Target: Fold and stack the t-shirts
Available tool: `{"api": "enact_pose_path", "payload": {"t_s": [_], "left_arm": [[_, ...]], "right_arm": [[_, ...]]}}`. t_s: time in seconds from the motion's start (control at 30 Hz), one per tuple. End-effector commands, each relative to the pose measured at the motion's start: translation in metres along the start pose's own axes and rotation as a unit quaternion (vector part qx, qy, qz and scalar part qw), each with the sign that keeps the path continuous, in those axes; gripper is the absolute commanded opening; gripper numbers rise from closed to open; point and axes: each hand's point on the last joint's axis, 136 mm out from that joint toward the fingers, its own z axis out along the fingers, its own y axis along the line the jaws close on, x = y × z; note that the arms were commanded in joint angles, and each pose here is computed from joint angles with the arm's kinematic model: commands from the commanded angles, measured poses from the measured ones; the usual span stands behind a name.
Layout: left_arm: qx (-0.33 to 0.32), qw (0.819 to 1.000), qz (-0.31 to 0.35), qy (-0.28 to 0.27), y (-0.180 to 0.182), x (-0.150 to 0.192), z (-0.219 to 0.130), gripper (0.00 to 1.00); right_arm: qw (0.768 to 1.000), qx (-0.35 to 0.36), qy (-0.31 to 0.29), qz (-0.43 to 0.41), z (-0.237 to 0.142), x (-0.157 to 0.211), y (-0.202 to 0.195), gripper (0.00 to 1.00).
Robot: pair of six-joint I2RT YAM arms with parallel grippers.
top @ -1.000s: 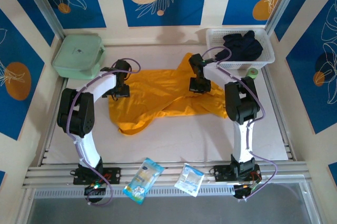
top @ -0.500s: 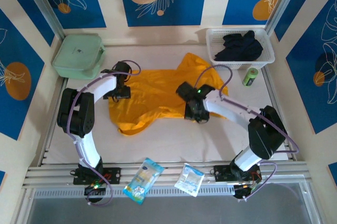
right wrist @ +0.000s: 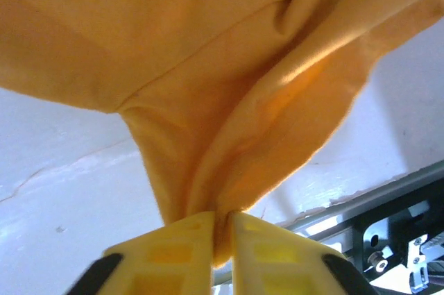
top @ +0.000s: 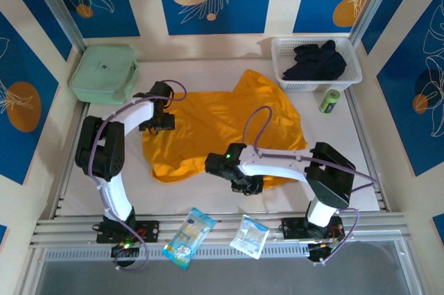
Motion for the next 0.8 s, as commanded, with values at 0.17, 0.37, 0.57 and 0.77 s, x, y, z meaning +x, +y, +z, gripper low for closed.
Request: {"api": "enact_pose_path", "payload": {"t_s": [0.17,0.37,0.57,0.77], "left_arm": [[0.003,1.0,0.012,0.009,0.0,0.01,0.001,0.83],[0.006,1.0,0.01,0.006,-0.002,0.008,-0.002,0.83],[0.011,1.0,0.012,0.007,-0.006,0.01,-0.002,0.83],[0.008,1.0,0.015,0.01,-0.007,0.011,0.0,0.83]], "right_arm": [[0.999,0.01,-0.03,0.022,-0.024,-0.018,-0.018,0.44],[0.997,0.01,-0.017,0.077,-0.004,-0.03,-0.065,0.4],[0.985,-0.059,0.019,0.159,0.037,-0.041,-0.087,0.34],[0.969,-0.122,0.034,0.21,0.054,-0.055,-0.089,0.4]]}}
